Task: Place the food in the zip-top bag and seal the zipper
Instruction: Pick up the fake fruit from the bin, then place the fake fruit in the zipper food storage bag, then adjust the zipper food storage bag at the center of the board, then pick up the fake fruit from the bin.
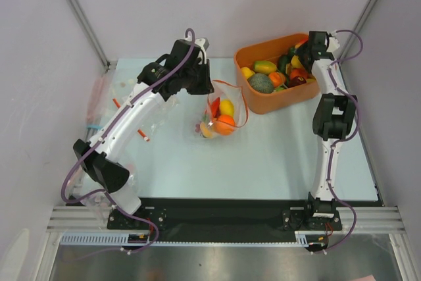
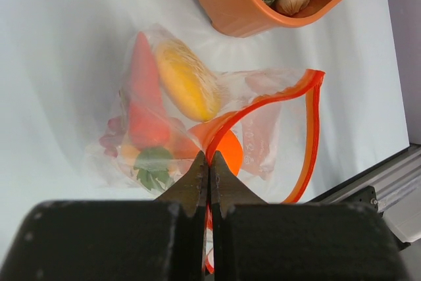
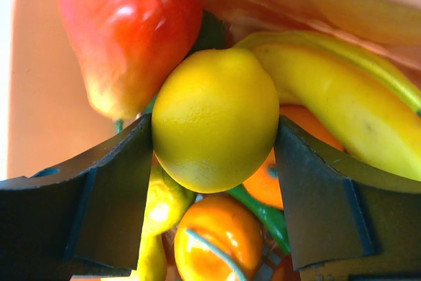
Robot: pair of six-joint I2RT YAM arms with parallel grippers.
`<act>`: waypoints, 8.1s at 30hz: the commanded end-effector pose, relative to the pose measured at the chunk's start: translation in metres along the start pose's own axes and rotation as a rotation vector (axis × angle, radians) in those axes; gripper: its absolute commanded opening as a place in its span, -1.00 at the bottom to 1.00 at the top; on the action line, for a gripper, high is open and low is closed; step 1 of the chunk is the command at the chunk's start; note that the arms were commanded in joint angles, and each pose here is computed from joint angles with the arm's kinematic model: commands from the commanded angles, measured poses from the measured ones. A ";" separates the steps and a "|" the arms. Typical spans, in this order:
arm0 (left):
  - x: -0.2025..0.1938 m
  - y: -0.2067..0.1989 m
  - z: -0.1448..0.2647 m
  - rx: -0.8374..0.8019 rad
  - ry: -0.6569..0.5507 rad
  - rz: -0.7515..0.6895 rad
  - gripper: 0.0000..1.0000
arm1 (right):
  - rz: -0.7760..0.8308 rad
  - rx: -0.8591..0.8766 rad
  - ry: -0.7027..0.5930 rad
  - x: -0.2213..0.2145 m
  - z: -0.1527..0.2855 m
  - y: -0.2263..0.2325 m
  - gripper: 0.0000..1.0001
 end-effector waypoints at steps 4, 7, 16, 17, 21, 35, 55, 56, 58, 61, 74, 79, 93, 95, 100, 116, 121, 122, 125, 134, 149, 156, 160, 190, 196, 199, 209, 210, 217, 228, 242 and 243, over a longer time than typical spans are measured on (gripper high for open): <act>0.017 -0.010 0.012 -0.064 -0.070 -0.023 -1.00 | 0.012 0.218 -0.112 0.049 0.092 0.049 -0.24; 0.017 -0.011 0.012 -0.082 -0.064 -0.021 -0.99 | 0.033 0.279 -0.114 0.048 0.126 0.051 -0.24; 0.017 -0.022 0.013 -0.155 -0.044 0.031 -0.99 | 0.115 0.503 -0.030 0.011 0.246 0.052 -0.43; 0.018 -0.023 0.013 -0.160 -0.042 0.044 -0.99 | 0.138 0.520 -0.025 0.005 0.256 0.052 -0.43; 0.018 -0.025 0.014 -0.174 -0.038 0.066 -0.99 | 0.183 0.609 0.010 -0.010 0.305 0.048 -0.44; 0.028 -0.036 0.014 -0.204 -0.050 0.159 -0.99 | 0.317 0.951 0.161 -0.069 0.425 0.035 -0.44; 0.031 -0.046 0.037 -0.293 -0.055 0.134 -1.00 | 0.400 0.899 0.250 -0.134 0.408 0.042 0.88; 0.030 -0.045 0.037 -0.291 -0.053 0.134 -1.00 | 0.397 0.897 0.249 -0.133 0.409 0.042 0.94; 0.030 -0.045 0.038 -0.291 -0.053 0.132 -0.99 | 0.397 0.895 0.239 -0.130 0.412 0.040 0.96; 0.028 -0.043 0.038 -0.283 -0.047 0.131 -0.99 | 0.389 0.899 0.217 -0.121 0.420 0.039 0.84; 0.023 -0.039 0.032 -0.258 -0.029 0.134 -0.99 | 0.585 0.839 0.272 -0.102 0.447 0.011 0.85; 0.023 -0.038 0.032 -0.254 -0.029 0.130 -0.99 | 0.551 0.738 0.265 -0.101 0.443 -0.008 0.99; 0.021 -0.037 0.035 -0.253 -0.042 0.125 -0.99 | 0.481 0.587 0.337 -0.111 0.423 -0.033 0.43; 0.021 -0.037 0.035 -0.255 -0.045 0.125 -0.99 | 0.474 0.584 0.353 -0.116 0.417 -0.031 0.37; 0.021 -0.036 0.036 -0.250 -0.047 0.119 -0.99 | 0.457 0.569 0.378 -0.123 0.409 -0.027 0.05; 0.008 -0.029 0.023 -0.230 -0.001 0.110 -0.99 | 0.481 0.626 0.337 -0.115 0.404 0.002 -1.00; 0.005 -0.027 0.015 -0.219 0.031 0.111 -0.99 | 0.495 0.683 0.337 -0.111 0.403 0.023 -1.00; 0.003 -0.026 0.011 -0.212 0.045 0.112 -0.99 | 0.495 0.694 0.337 -0.111 0.402 0.032 -1.00; 0.009 -0.029 0.010 -0.214 0.041 0.105 -1.00 | 0.505 0.736 0.340 -0.109 0.401 0.045 -1.00; 0.004 -0.026 -0.010 -0.206 0.048 0.110 -0.99 | 0.544 0.777 0.304 -0.104 0.387 0.072 -1.00; 0.004 -0.014 -0.017 -0.144 0.043 0.093 -0.99 | 0.561 0.868 0.312 -0.102 0.393 0.077 -1.00; -0.001 -0.012 -0.012 -0.151 0.037 0.084 -0.99 | 0.505 0.765 0.382 -0.115 0.363 0.050 -1.00; 0.001 -0.013 -0.011 -0.157 0.034 0.083 -0.99 | 0.509 0.749 0.377 -0.109 0.359 0.048 -0.79; 0.015 -0.006 -0.009 -0.137 -0.013 0.072 -0.99 | 0.301 0.359 0.150 0.013 0.261 0.026 0.43; 0.014 -0.005 -0.008 -0.135 -0.018 0.059 -0.99 | 0.216 0.277 0.114 0.031 0.200 0.031 0.45; 0.013 -0.004 -0.008 -0.134 -0.019 0.051 -0.99 | 0.200 0.216 0.080 0.043 0.177 0.027 0.57; 0.007 -0.001 -0.005 -0.131 -0.012 0.039 -0.99 | 0.152 0.053 0.038 0.045 0.091 0.019 0.99; 0.006 0.000 -0.005 -0.130 -0.010 0.040 -1.00 | 0.144 0.041 0.026 0.045 0.087 0.018 1.00; 0.000 0.004 -0.005 -0.111 0.002 0.035 -0.99 | 0.113 0.009 0.000 0.035 0.049 0.014 0.99; -0.012 0.007 0.002 -0.110 0.031 0.061 -1.00 | 0.091 0.009 -0.118 0.026 0.001 0.010 0.89; -0.012 0.008 0.015 -0.091 0.012 0.070 -0.99 | 0.223 0.212 -0.265 0.059 0.066 0.050 -0.23; -0.010 0.008 0.014 -0.091 0.010 0.068 -0.99 | 0.234 0.224 -0.264 0.059 0.075 0.051 -0.23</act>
Point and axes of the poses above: each gripper's point midway between its finger pads, its own z axis back along the fingers, its own y axis along the line the jaws close on, x = y × z, the point moved 8 cm from there along z, back along the fingers, and after that the axes turned 2 degrees about z, right-handed, at the moved point
